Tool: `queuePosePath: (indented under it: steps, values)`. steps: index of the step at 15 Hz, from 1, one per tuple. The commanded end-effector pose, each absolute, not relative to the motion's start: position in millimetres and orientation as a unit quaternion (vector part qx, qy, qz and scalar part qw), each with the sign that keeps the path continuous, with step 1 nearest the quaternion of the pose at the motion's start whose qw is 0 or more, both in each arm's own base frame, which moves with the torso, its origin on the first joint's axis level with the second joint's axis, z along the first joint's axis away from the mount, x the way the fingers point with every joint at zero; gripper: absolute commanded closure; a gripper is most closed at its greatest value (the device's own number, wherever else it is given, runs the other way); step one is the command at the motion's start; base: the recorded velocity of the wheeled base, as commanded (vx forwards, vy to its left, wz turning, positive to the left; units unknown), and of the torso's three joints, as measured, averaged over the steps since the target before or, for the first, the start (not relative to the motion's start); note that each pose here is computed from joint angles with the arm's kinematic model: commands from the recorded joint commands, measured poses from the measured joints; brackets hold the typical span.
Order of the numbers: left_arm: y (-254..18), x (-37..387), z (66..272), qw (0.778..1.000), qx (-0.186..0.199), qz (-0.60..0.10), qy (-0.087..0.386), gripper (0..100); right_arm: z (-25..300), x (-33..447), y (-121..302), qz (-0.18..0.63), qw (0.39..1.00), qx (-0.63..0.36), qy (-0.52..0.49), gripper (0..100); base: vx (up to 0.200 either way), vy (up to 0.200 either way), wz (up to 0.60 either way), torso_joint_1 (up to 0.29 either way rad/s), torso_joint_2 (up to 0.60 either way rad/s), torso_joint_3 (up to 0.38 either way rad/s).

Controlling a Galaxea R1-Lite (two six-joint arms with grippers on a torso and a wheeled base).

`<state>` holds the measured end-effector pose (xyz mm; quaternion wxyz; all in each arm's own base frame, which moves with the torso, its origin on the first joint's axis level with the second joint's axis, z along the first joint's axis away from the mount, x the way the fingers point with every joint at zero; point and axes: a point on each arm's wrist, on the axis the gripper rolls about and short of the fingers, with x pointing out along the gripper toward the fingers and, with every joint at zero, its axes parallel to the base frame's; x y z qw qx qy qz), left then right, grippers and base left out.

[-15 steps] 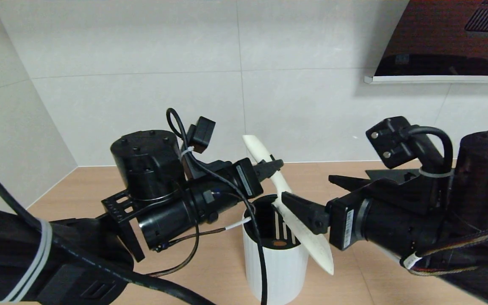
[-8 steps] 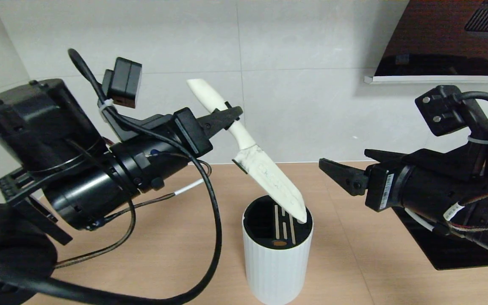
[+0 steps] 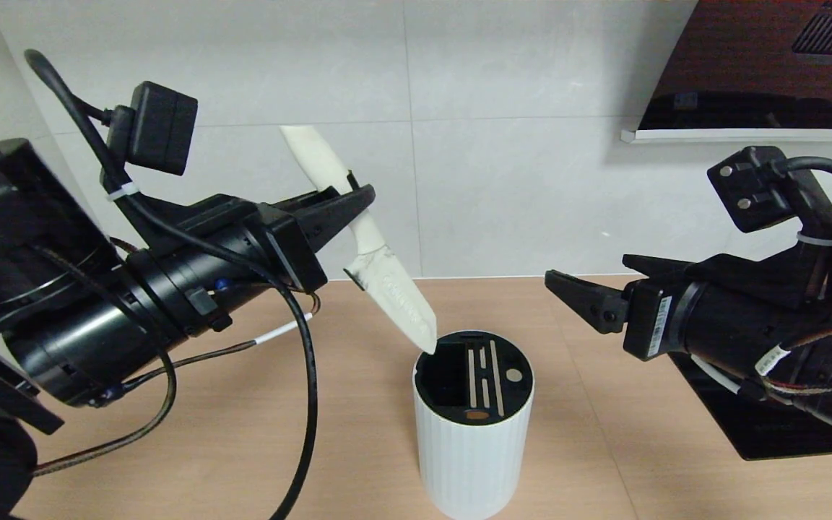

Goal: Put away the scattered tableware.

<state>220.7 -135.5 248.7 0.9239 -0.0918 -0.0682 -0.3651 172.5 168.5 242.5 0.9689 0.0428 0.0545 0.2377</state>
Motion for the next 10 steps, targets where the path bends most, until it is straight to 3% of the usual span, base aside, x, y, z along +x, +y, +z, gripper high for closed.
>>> queuePosePath:
  steps: [1,10]
  values:
    - [-134,218,240,0.927,-0.065,-0.363,-0.063,100,240,174,170,0.238,0.969,0.04,0.059,0,0.0,0.0,0.0,0.0,0.0,0.0]
    - [-157,205,220,0.91,-0.045,-0.41,-0.03,100,235,177,173,0.236,0.969,0.034,0.067,0,0.0,0.0,0.0,0.0,0.0,0.0]
